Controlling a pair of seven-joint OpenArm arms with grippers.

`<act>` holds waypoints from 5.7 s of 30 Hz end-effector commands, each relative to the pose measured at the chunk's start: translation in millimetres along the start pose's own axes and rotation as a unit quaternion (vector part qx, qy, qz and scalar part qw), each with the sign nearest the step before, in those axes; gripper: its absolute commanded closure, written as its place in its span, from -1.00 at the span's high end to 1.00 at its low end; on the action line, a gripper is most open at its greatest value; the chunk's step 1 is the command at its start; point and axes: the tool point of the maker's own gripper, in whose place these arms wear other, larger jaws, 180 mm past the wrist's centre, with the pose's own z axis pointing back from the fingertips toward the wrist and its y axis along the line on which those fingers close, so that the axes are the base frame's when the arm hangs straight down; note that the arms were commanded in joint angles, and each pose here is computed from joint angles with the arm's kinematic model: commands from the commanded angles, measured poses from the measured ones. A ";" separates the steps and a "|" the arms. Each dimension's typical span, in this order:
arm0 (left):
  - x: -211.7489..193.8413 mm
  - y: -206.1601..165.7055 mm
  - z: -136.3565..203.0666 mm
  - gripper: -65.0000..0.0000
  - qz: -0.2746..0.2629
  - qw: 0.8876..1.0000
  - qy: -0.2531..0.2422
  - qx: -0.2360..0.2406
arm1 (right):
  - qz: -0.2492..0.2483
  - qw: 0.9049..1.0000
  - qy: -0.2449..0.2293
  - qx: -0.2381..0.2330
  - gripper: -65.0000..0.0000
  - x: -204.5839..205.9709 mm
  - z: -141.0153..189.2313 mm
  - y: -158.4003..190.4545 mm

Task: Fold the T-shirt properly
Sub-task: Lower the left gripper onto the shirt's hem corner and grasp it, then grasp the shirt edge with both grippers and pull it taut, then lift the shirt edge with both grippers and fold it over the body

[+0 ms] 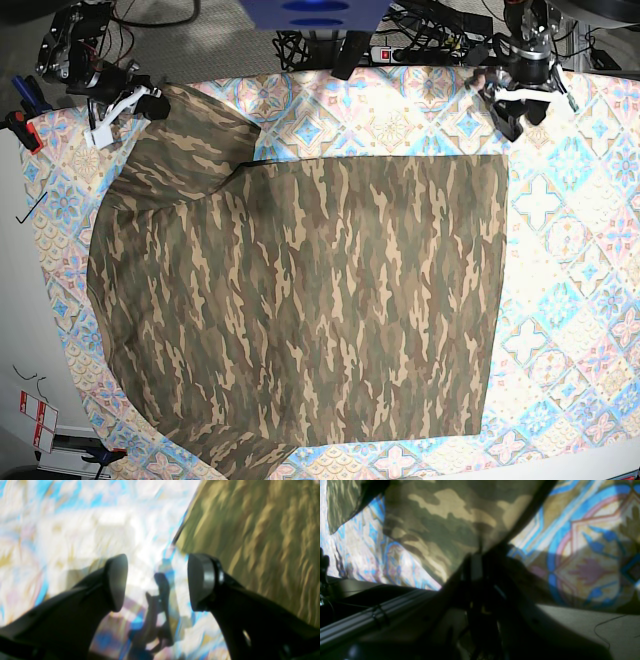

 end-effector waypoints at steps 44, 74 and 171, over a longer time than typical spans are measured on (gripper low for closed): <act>-54.7 -45.5 -60.5 -0.66 0.036 0.996 0.080 -0.028 | 0.011 1.000 0.009 -0.009 -1.00 -0.7 5.1 -4.1; -30.0 -25.5 -19.2 -1.00 0.019 0.998 0.051 -0.015 | 0.128 0.991 0.002 -0.028 -1.00 21.7 41.0 29.2; 22.9 -96.4 6.0 -1.00 0.023 0.997 0.012 -0.074 | 0.162 0.984 -0.018 -0.067 -1.00 101.0 47.0 38.5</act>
